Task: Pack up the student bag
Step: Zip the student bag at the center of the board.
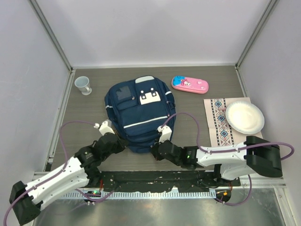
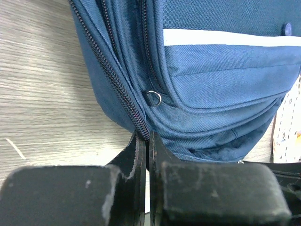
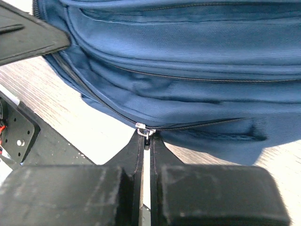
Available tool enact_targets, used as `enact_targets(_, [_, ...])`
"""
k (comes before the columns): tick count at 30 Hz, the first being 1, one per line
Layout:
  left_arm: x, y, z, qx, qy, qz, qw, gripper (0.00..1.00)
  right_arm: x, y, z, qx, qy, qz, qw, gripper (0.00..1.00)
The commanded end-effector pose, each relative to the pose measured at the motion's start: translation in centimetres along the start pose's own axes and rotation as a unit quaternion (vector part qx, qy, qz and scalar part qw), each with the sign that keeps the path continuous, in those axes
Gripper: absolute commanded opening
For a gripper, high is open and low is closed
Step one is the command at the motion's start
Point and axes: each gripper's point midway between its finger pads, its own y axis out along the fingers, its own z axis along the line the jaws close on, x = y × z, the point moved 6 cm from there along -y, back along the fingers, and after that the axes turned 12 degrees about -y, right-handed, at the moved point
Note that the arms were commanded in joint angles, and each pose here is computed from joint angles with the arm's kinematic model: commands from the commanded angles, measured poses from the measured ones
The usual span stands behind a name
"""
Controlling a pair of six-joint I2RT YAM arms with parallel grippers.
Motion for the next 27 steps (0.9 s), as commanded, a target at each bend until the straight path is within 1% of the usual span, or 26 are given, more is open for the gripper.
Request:
enact_targets(1, [3.7,-1.6,0.9,0.034,0.031,-0.105,0.993,0.00,-0.1,-0.7,-3.6,-0.076,-0.003,-0.007,0.997,0.01])
enact_targets(4, [4.1,-2.3,1.5,0.040,0.028,-0.113,0.992,0.00,0.3,-0.8,-5.2,-0.091,0.008,-0.007,0.996,0.01])
enact_targets(9, [4.7,-3.6,1.6,0.038,0.026,-0.124,0.991,0.00,1.0,-1.2,-6.8,-0.099,0.001,-0.015,0.995,0.01])
enact_targets(10, [4.8,-3.7,1.6,0.038,0.027,-0.123,0.991,0.06,1.2,-1.3,-6.7,-0.093,-0.001,-0.018,0.995,0.01])
enact_targets(11, [4.7,-3.9,1.4,0.033,0.026,-0.116,0.992,0.22,1.4,-1.3,-6.5,-0.087,-0.008,-0.019,0.996,0.01])
enact_targets(12, [4.7,-4.1,1.1,0.026,0.018,-0.114,0.993,0.45,1.7,-1.3,-6.3,-0.081,-0.007,-0.023,0.996,0.01])
enact_targets(13, [4.7,-4.2,0.7,0.017,0.011,-0.110,0.994,0.61,1.8,-1.3,-6.1,-0.076,-0.004,-0.025,0.997,0.01])
enact_targets(14, [4.5,-4.3,0.3,0.005,0.005,-0.099,0.995,0.66,1.7,-1.2,-5.9,-0.069,-0.002,-0.022,0.997,0.01])
enact_targets(15, [4.3,-4.3,-0.1,-0.004,-0.006,-0.093,0.996,0.75,1.8,-1.0,-5.7,-0.060,0.006,-0.027,0.998,0.01])
enact_targets(16, [4.3,-4.4,-0.6,-0.016,-0.018,-0.090,0.996,0.95,1.7,-0.9,-5.5,-0.054,0.010,-0.029,0.998,0.01])
enact_targets(17, [4.3,-4.6,-1.0,-0.025,-0.026,-0.086,0.996,1.00,1.2,-0.7,-5.4,-0.048,0.013,-0.023,0.999,0.01])
enact_targets(18, [4.0,-4.7,-1.7,-0.040,-0.040,-0.068,0.996,1.00,1.3,-0.5,-5.2,-0.042,0.026,-0.027,0.998,0.01])
enact_targets(20, [3.6,-4.9,-2.2,-0.055,-0.054,-0.051,0.996,1.00,0.8,-0.2,-5.1,-0.039,0.028,-0.019,0.999,0.01])
enact_targets(24, [2.1,-4.5,-3.2,-0.092,-0.097,0.002,0.991,1.00,0.7,-0.1,-4.8,-0.028,0.038,-0.023,0.999,0.01])
enact_targets(25, [1.4,-4.4,-3.4,-0.097,-0.107,0.023,0.989,1.00,0.7,-0.1,-4.8,-0.026,0.038,-0.025,0.999,0.01])
enact_targets(27, [0.4,-3.7,-3.0,-0.090,-0.111,0.035,0.989,1.00,0.8,-0.1,-4.7,-0.024,0.037,-0.026,0.999,0.01])
